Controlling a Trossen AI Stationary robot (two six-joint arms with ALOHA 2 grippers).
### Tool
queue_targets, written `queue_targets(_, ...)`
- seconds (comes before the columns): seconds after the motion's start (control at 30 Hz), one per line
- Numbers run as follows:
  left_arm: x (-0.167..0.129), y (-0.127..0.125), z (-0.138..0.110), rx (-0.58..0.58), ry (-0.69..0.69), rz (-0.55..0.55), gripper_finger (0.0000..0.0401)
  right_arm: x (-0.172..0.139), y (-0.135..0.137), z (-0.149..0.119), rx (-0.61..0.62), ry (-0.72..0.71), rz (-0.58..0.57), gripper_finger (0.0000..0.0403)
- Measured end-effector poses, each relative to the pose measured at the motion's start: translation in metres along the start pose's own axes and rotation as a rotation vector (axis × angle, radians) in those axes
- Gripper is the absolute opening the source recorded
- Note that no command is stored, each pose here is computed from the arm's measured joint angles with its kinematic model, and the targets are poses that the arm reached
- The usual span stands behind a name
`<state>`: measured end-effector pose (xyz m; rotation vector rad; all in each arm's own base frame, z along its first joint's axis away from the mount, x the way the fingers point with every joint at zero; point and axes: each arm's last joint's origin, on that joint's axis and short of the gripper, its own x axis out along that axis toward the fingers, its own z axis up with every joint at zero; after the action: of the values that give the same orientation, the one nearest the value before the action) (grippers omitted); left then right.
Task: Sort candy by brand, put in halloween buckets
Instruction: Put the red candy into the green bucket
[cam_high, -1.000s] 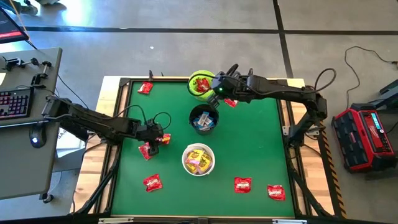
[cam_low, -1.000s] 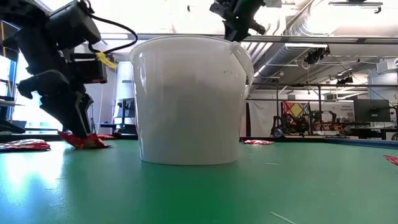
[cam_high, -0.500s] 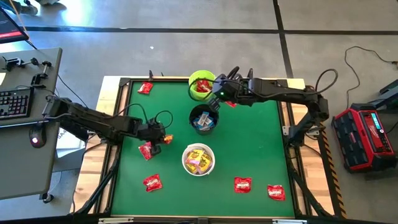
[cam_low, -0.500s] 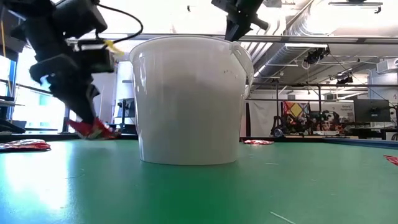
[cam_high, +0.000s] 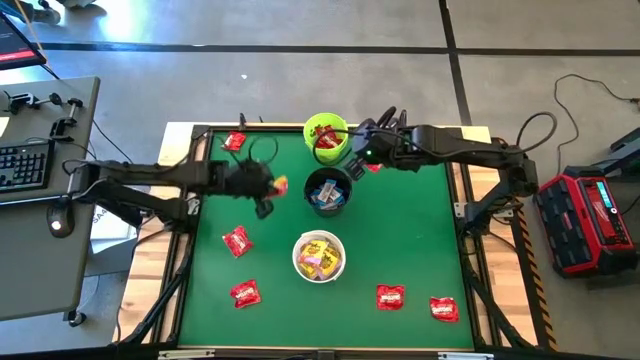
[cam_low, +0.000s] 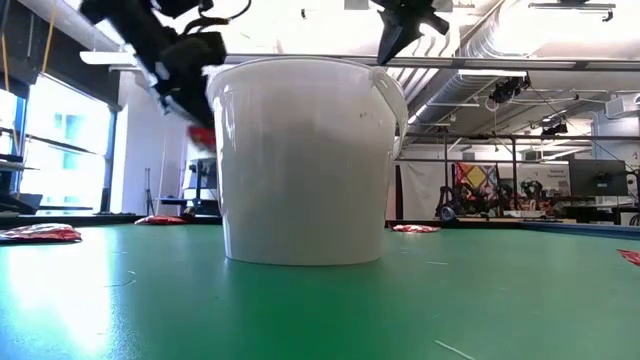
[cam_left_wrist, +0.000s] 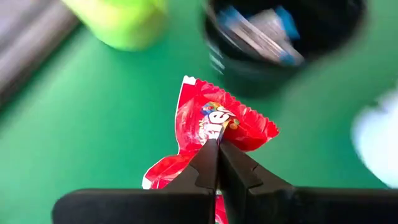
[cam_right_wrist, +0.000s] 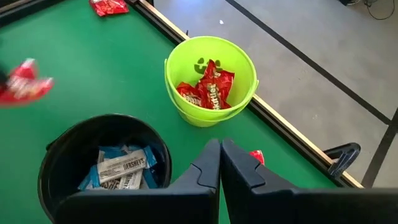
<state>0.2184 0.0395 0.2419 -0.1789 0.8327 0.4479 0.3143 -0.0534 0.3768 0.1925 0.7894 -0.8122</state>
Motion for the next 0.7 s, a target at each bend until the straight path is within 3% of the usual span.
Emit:
queue_targets(0.13,-0.003,0.019,0.029,-0.005,-0.048,0.088,0.0,0.01,0.007,-0.009,0.003,-0.017,0.012,0.0)
queue_targets(0.37,0.012,0.038,0.076,0.052,-0.061,0.119,0.0,0.028,0.021,-0.049,0.096,-0.042,0.072,0.0)
queue_targets(0.7,0.058,0.062,0.13,0.111,-0.033,0.083,0.0,0.002,0.022,-0.092,0.266,-0.117,0.118,0.0)
